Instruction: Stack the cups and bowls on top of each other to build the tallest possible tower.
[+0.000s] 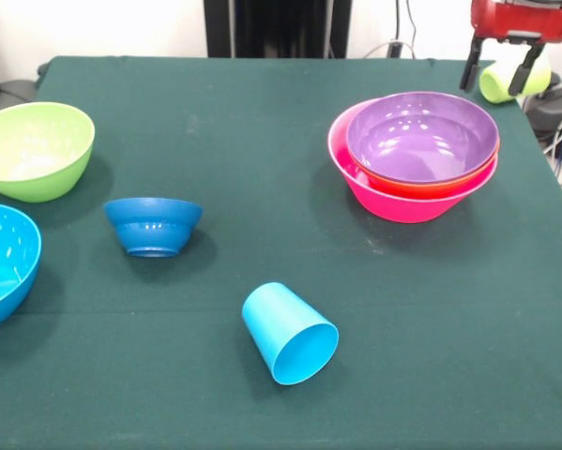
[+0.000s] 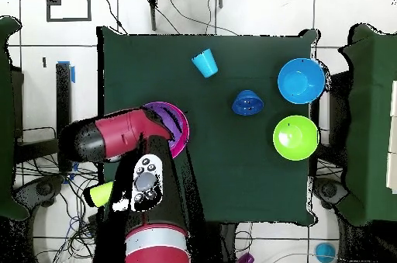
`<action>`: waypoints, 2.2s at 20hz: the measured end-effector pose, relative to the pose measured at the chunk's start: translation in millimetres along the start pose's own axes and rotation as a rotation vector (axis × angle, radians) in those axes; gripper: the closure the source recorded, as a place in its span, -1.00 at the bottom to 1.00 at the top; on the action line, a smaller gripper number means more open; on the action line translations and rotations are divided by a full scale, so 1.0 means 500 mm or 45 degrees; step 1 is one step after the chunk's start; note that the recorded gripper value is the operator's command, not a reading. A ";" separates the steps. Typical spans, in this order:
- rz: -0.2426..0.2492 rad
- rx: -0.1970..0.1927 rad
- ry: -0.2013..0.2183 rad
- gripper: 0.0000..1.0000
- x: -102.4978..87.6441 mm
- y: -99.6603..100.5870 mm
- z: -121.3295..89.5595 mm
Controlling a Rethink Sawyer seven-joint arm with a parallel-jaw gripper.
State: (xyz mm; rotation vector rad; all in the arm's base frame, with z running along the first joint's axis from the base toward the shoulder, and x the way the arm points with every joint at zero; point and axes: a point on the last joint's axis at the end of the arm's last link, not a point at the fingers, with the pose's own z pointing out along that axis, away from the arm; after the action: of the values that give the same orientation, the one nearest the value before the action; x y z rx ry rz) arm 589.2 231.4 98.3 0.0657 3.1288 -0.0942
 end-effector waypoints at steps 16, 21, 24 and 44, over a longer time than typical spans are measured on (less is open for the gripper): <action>-0.091 -0.009 0.079 -1.00 0.095 0.086 0.023; -0.124 -0.019 0.110 -1.00 0.136 0.129 0.048; -0.147 -0.024 0.119 -1.00 0.157 0.153 0.062; -0.220 -0.058 0.192 -1.00 0.272 0.284 0.115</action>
State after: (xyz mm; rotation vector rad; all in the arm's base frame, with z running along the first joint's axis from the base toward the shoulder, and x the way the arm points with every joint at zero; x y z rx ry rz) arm 459.9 375.1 31.1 -0.2081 3.2792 -0.0199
